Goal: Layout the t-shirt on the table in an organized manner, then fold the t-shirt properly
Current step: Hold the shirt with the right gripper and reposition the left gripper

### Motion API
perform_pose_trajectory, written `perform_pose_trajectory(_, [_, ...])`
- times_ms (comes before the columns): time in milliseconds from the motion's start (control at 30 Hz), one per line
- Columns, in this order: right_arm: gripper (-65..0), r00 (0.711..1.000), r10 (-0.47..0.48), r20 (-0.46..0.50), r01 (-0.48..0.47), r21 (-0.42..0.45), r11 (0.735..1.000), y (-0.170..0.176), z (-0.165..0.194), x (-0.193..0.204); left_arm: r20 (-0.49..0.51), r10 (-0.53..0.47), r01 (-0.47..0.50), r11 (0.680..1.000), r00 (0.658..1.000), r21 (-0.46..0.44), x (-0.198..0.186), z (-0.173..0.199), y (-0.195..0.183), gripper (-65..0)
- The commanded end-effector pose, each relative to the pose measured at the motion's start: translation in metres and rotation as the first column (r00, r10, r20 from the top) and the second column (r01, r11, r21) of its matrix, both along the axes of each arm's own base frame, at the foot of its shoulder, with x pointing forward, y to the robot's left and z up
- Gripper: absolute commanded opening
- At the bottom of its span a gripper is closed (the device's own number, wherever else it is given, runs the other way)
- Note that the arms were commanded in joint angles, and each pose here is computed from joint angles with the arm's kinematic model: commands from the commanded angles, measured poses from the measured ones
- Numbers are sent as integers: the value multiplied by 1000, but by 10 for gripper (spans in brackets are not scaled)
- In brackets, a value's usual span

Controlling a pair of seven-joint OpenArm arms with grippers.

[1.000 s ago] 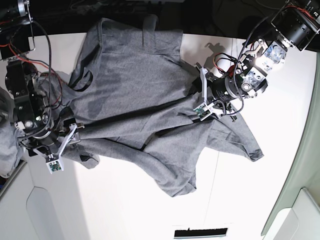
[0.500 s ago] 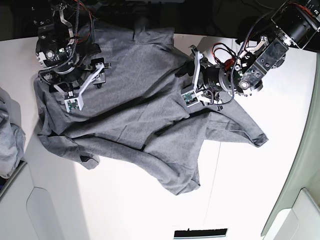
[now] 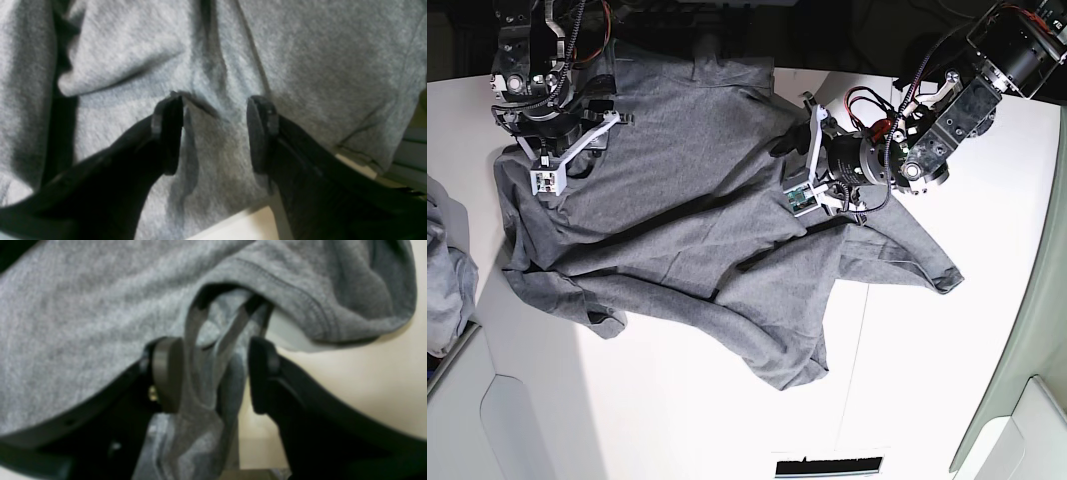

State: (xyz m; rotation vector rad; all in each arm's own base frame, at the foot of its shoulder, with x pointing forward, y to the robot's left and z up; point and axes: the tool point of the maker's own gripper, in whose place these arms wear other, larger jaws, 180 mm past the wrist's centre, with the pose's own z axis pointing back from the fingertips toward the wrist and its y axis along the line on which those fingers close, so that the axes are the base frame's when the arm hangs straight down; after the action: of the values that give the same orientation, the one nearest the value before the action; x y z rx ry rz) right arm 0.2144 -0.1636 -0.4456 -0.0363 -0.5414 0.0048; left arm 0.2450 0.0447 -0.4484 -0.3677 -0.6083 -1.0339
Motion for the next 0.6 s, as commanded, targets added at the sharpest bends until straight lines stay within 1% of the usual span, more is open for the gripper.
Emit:
perform_pose_trajectory(0, [-370,1000,-5,21,5,-10,1000,-4,4,5,32,-2,2,1000,999,-22,10,11,-2,-322])
perform_pose_trajectory(100, [-371,1000,-8,-1,8,-12,1000,-5,-2,1,32,-2,2,1000,999,-22,10,11,-2,-322])
perform_pose_trajectory(133, [-381,1000,-7,-9,7,-18,1000,-6,-5,-1,32,-2,2,1000,999,-22,10,11,-2,-322])
perform_pose_trajectory(167, [-418,1000,-6,-12,5,-31,999,-8,-6,-1,33,-2,2,1000,999,-22,10,11,-2,-322])
perform_pose_trajectory(200, [-475,1000,-1,-13,0,-59,998,-12,-5,-1,33,-2,2,1000,999,-22,10,11,-2,-322])
perform_pose_trajectory(267, [-616,1000,13,-8,-14,-128,992,-22,-3,0,32,-2,2,1000,999,-22,10,11,-1,-322])
perform_pose_trajectory(300, [-650,1000,19,-3,-20,-163,986,-27,-2,1,32,-2,2,1000,999,-21,10,11,-1,-322])
perform_pose_trajectory(367, [-650,1000,25,-3,-26,-222,975,-37,1,2,33,-2,3,1000,999,-20,10,11,-1,-322])
perform_pose_trajectory(400, [-650,1000,19,1,-18,-231,973,-41,3,2,35,-3,3,1000,999,-17,10,11,-1,-322])
perform_pose_trajectory(567, [-650,997,-63,35,70,-235,970,-67,14,3,40,-6,6,1000,999,-8,11,10,0,-322])
